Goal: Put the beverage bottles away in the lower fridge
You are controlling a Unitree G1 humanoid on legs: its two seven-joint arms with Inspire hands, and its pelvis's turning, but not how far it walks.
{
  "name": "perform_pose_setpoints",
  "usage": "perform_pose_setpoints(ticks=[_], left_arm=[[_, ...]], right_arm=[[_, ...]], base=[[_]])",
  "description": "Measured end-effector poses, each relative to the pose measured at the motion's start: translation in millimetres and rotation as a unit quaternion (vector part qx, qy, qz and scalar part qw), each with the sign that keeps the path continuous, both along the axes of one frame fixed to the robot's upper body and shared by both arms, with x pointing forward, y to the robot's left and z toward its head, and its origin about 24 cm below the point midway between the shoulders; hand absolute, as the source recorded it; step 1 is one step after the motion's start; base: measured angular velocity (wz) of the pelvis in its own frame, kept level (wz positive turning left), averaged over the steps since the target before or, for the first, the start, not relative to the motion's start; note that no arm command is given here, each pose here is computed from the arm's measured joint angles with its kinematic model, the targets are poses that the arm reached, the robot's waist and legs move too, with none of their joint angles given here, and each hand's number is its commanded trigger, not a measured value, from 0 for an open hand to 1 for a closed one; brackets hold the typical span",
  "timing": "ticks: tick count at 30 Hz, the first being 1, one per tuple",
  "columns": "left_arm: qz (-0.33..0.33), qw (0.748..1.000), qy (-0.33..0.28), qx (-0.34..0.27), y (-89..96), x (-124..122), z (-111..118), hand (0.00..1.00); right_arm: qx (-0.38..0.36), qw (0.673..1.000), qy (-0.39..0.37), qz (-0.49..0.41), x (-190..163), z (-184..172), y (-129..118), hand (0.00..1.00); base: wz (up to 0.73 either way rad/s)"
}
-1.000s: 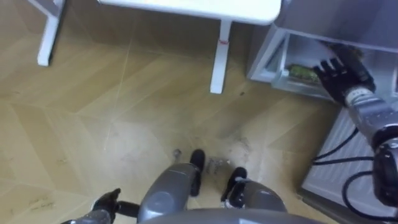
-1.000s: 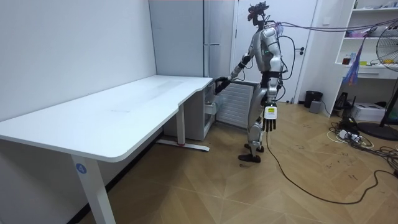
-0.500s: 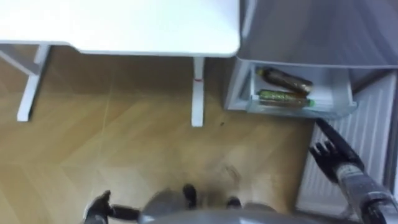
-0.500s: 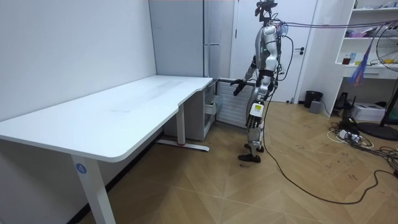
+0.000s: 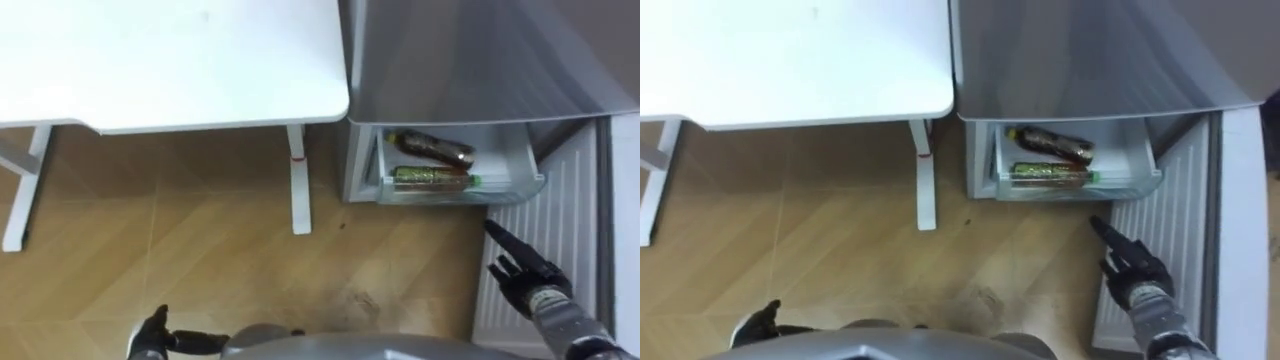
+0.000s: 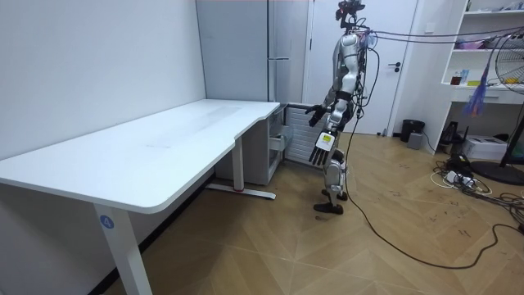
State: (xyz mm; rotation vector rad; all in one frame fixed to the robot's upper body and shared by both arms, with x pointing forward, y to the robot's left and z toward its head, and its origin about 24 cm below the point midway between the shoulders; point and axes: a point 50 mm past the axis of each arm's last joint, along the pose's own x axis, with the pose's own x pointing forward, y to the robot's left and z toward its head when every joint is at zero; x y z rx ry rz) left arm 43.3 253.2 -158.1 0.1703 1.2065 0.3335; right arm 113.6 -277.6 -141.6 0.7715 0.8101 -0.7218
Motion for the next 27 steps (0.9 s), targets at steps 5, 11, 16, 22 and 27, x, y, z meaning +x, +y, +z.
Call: perform_pose_setpoints(ticks=[5, 11, 16, 22, 27], left_arm=[[0.031, 0.999, 0.011, 0.005, -5.0, -12, -3, 0.00], [0.056, 0.998, 0.018, -0.003, -13.2, -24, -6, 0.00], [0.062, 0.998, 0.019, -0.002, -11.8, -27, -6, 0.00], [0.050, 0.998, 0.028, 0.006, -9.1, -33, -5, 0.00], [0.046, 0.998, 0.039, -0.001, -7.5, -38, -6, 0.00]], right_arm=[[0.007, 0.998, 0.063, 0.027, -38, -14, 15, 0.00], [0.013, 0.990, 0.125, 0.066, -69, -24, 31, 0.00], [0.009, 0.988, 0.131, 0.082, -70, -25, 32, 0.00], [0.027, 0.993, 0.102, 0.049, -62, -24, 33, 0.00], [0.052, 0.997, 0.053, -0.014, -52, -21, 32, 0.00]], base=[[0.04], [-0.07], [-0.01], [0.00], [0.03]])
